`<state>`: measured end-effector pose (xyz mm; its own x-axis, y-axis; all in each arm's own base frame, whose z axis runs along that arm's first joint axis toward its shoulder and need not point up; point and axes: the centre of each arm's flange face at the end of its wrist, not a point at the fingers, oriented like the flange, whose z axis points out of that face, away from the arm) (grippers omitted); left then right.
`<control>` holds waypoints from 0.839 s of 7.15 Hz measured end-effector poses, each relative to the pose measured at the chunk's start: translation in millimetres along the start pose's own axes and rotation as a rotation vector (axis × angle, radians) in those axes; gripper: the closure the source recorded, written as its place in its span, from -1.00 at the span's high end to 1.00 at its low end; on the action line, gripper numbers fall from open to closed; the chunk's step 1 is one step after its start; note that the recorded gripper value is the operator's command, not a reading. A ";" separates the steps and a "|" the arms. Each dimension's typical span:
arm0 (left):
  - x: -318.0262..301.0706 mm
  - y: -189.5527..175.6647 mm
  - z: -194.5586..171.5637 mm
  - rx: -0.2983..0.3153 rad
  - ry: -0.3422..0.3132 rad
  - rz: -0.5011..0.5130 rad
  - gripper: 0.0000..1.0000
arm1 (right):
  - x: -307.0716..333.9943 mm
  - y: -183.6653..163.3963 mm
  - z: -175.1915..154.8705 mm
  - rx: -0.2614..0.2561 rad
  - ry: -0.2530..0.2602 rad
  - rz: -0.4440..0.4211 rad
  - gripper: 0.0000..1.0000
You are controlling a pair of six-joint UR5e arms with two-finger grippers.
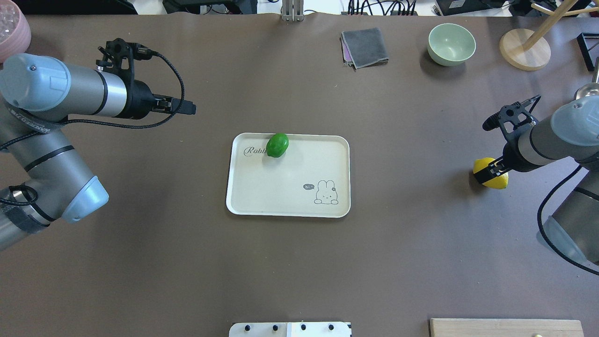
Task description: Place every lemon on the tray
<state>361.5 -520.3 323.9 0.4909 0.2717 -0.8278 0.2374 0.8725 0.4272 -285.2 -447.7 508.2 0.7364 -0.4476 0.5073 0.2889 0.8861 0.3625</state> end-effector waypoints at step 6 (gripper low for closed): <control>0.2 1.7 1.9 -0.003 0.004 -0.006 0.94 | 3.5 -9.6 33.9 -0.025 0.063 0.011 -0.99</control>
<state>363.6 -519.6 325.2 0.4864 0.2683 -0.8315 0.2379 0.8750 0.4216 -306.1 -461.8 533.0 0.7766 -0.4300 0.4605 0.2954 0.8941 0.3367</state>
